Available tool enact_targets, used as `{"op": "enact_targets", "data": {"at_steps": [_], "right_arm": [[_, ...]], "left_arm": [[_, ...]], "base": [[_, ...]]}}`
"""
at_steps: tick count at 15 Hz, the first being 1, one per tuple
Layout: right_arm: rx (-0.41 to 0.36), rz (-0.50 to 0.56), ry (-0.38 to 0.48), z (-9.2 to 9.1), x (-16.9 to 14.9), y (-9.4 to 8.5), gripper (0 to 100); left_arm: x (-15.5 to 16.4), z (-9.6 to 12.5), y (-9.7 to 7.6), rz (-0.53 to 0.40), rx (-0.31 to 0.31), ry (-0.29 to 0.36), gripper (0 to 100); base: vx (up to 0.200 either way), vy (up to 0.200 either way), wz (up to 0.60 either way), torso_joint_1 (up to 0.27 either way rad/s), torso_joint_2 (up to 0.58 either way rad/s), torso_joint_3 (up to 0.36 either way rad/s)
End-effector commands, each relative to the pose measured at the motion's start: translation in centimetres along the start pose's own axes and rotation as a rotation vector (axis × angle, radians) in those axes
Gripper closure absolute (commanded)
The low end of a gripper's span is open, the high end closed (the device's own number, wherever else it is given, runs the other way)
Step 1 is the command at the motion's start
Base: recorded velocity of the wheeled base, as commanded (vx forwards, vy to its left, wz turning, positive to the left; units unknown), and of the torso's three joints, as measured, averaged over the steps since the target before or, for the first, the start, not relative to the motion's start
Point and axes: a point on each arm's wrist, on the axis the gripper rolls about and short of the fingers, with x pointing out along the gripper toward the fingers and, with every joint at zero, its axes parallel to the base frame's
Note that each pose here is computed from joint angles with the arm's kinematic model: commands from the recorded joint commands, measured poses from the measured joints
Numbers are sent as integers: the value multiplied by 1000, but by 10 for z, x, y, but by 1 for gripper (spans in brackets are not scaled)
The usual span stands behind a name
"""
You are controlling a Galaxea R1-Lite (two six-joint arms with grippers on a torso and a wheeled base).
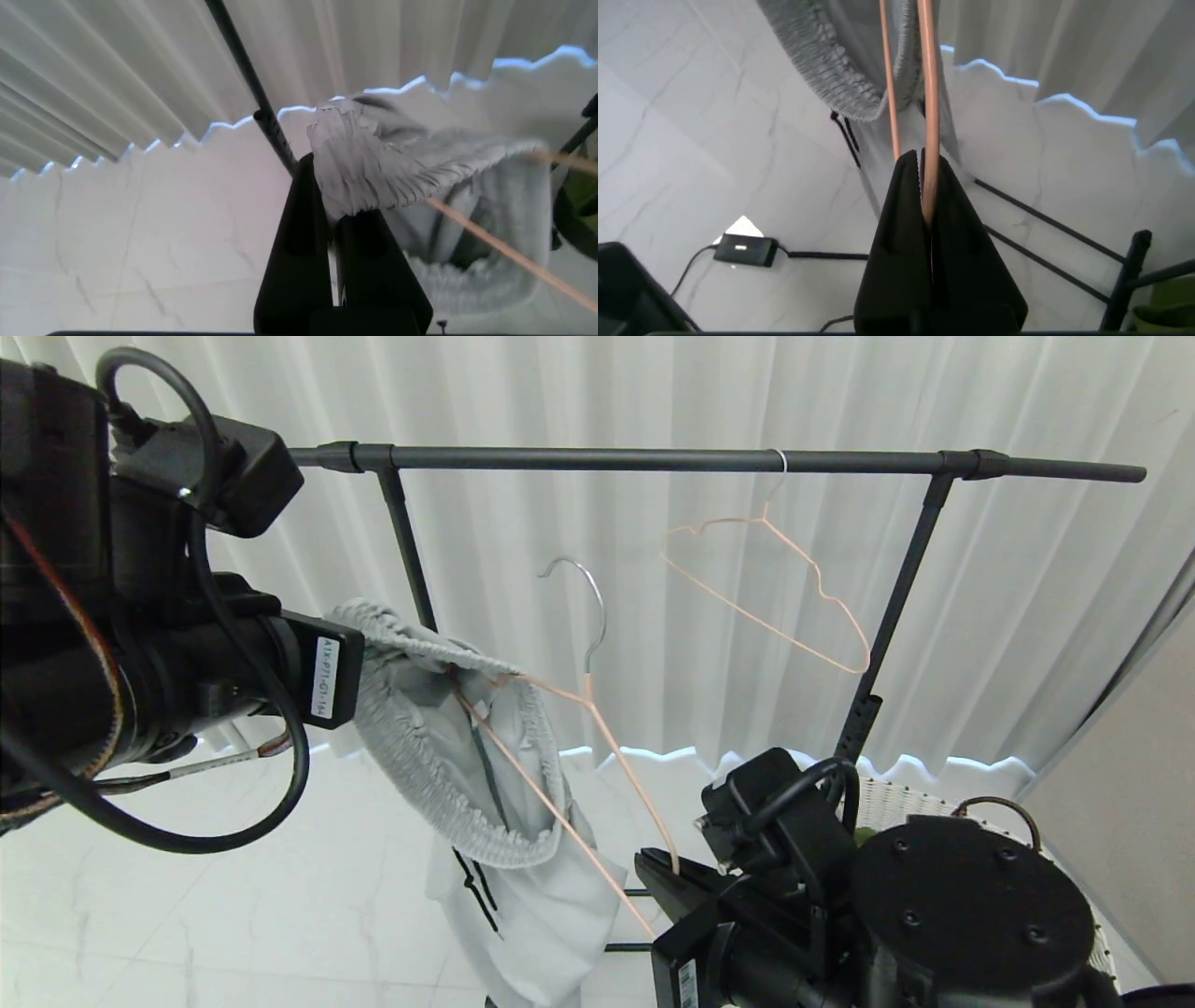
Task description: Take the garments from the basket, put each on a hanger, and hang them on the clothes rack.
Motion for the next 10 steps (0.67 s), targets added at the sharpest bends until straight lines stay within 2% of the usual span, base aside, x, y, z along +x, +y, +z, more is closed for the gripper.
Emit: {"op": "enact_targets", "data": {"at_steps": [1, 2, 5, 6, 8, 10], "right_arm": [[8, -12, -15, 4, -3, -3, 100], [10, -12, -19, 5, -4, -3, 100], [8, -13, -25, 7, -3, -3, 100], [8, -10, -30, 8, -3, -2, 100], [0, 5, -40, 7, -1, 1, 100], [-15, 25, -48, 7, 5, 10, 100]], "left_arm": [[3, -8, -3, -1, 34, 29, 100], [4, -10, -3, -4, 52, 35, 100], [-2, -8, -18, -76, 37, 13, 100], [-4, -5, -31, -124, -16, 6, 100], [-10, 4, -44, -185, -76, -19, 100], [-9, 14, -47, -197, -107, -38, 100]], "base": [[0, 0, 0, 0, 0, 0], [0, 0, 0, 0, 0, 0], [0, 0, 0, 0, 0, 0], [0, 0, 0, 0, 0, 0], [0, 0, 0, 0, 0, 0], [0, 0, 0, 0, 0, 0]]}}
